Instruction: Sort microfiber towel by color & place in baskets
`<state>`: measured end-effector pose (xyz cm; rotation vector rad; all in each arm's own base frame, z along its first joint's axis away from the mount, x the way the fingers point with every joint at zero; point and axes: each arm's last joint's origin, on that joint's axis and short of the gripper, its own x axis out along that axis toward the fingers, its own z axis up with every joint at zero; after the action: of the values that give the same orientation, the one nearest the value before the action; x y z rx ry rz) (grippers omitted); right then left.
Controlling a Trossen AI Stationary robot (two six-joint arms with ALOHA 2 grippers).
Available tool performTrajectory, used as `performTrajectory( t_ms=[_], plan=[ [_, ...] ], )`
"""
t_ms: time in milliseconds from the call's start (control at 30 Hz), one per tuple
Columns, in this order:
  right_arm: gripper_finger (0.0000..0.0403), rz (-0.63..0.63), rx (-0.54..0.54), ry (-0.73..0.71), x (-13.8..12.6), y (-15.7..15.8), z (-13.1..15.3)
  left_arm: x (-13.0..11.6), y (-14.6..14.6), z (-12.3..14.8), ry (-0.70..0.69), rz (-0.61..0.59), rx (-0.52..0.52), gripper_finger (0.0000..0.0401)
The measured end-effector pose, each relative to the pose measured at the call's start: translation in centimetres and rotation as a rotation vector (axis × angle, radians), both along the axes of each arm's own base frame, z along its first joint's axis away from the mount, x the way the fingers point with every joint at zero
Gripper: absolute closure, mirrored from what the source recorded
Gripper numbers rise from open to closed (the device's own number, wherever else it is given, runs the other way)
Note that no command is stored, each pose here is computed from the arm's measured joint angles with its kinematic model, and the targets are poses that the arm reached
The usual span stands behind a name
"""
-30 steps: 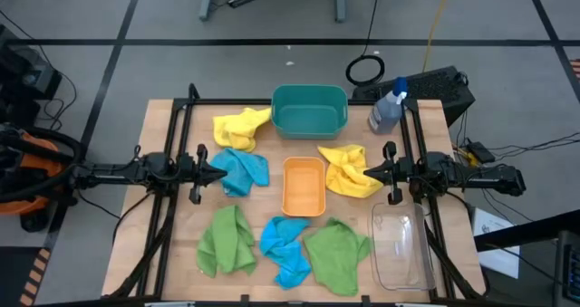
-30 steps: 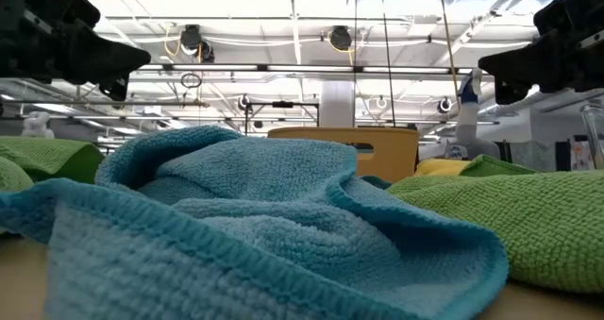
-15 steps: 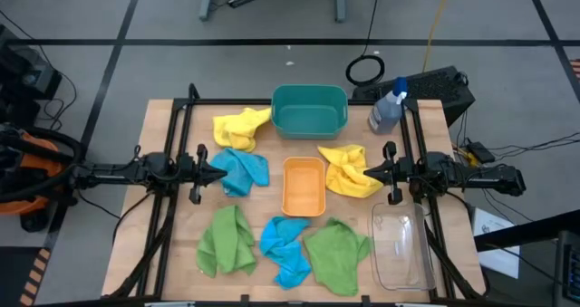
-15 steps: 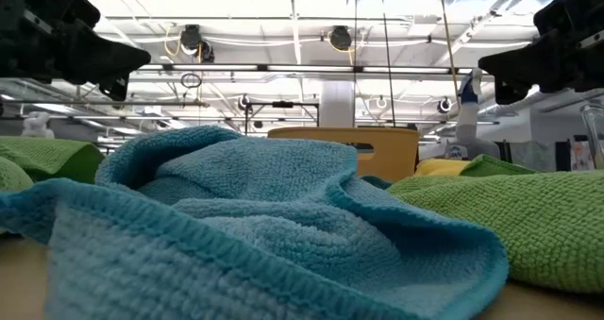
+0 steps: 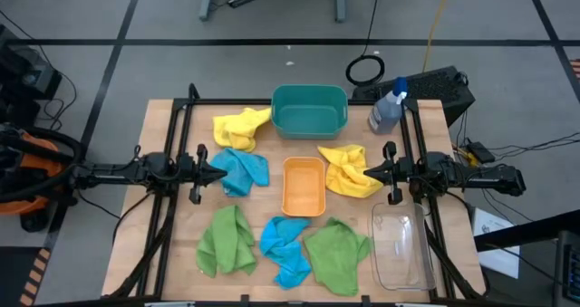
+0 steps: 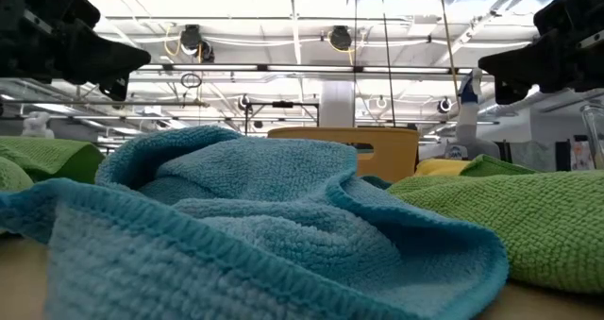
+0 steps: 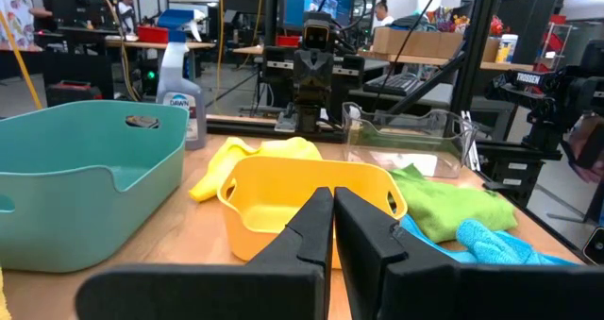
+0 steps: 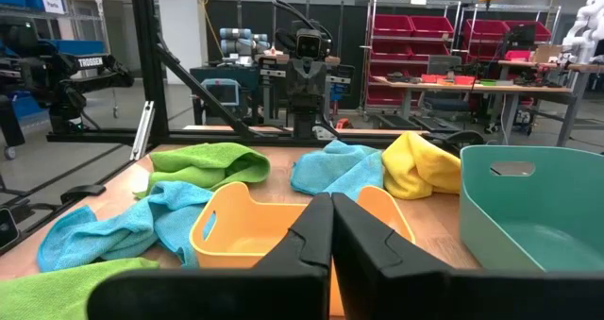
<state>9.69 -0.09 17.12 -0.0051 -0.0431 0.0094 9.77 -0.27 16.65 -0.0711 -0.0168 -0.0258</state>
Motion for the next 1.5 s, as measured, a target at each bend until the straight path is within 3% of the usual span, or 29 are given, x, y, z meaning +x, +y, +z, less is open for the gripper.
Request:
performTrajectory(
  t_ms=[1500],
  plan=[
    [0.0403, 0.000, 0.000, 0.000, 0.00, 0.00, 0.01, 0.00, 0.00, 0.11, -0.011, 0.000, 0.000, 0.0379]
  ],
)
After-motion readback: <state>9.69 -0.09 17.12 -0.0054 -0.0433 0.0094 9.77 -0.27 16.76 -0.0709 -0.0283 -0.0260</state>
